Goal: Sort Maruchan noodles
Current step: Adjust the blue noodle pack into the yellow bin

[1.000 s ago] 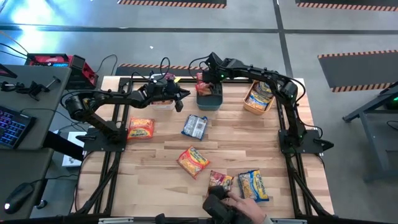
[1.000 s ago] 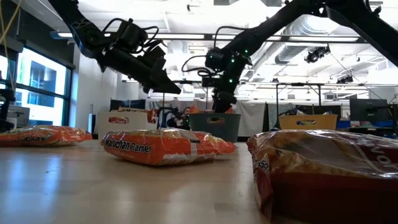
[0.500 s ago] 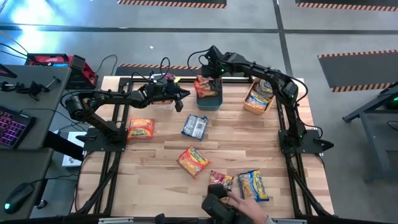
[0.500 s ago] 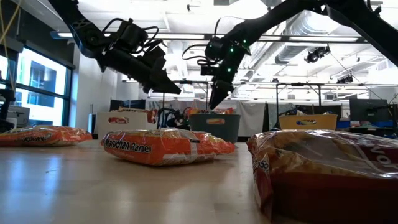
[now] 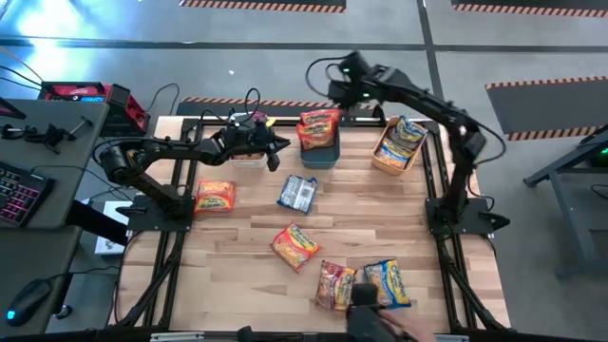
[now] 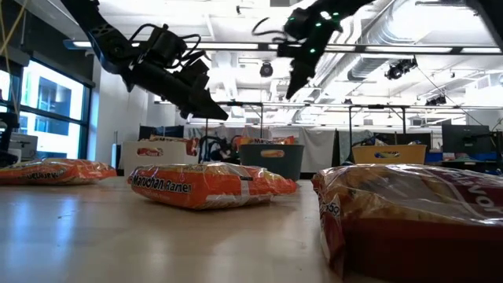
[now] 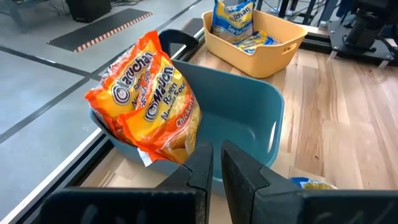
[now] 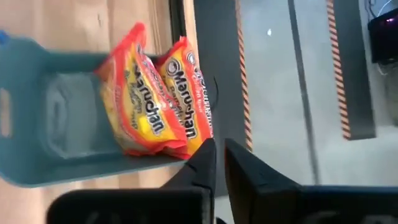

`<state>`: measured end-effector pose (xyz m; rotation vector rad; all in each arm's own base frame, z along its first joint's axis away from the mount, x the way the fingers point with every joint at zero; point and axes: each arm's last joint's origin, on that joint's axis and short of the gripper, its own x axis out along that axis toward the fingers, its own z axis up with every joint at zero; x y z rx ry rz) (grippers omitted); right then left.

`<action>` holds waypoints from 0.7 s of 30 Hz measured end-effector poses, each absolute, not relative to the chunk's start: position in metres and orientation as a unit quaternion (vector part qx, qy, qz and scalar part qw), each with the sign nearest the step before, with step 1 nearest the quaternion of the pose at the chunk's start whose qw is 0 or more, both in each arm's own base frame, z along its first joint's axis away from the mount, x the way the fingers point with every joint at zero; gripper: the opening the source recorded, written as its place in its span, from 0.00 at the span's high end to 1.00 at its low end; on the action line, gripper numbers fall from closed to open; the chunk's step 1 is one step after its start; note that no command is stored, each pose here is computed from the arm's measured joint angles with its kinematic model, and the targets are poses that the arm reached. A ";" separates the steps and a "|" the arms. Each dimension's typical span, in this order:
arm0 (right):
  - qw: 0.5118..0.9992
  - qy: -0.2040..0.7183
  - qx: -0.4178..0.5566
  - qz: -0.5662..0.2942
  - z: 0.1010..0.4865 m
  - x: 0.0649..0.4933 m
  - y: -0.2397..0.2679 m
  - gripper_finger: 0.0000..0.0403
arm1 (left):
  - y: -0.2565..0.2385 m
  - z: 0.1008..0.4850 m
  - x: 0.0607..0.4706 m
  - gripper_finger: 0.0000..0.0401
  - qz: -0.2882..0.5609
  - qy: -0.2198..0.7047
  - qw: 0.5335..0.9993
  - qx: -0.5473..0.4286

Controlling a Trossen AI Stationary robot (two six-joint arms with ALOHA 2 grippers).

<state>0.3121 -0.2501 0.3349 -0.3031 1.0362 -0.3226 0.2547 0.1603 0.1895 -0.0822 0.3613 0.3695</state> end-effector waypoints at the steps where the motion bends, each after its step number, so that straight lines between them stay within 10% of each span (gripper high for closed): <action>1: 0.855 0.475 -0.136 -0.159 0.336 0.306 -0.248 0.96 | 0.160 0.189 0.255 0.95 0.183 0.179 0.966 -0.041; 21: 0.965 0.178 -0.012 -0.192 0.218 0.226 -0.131 0.99 | 0.138 0.187 0.272 0.95 0.136 0.166 0.976 -0.017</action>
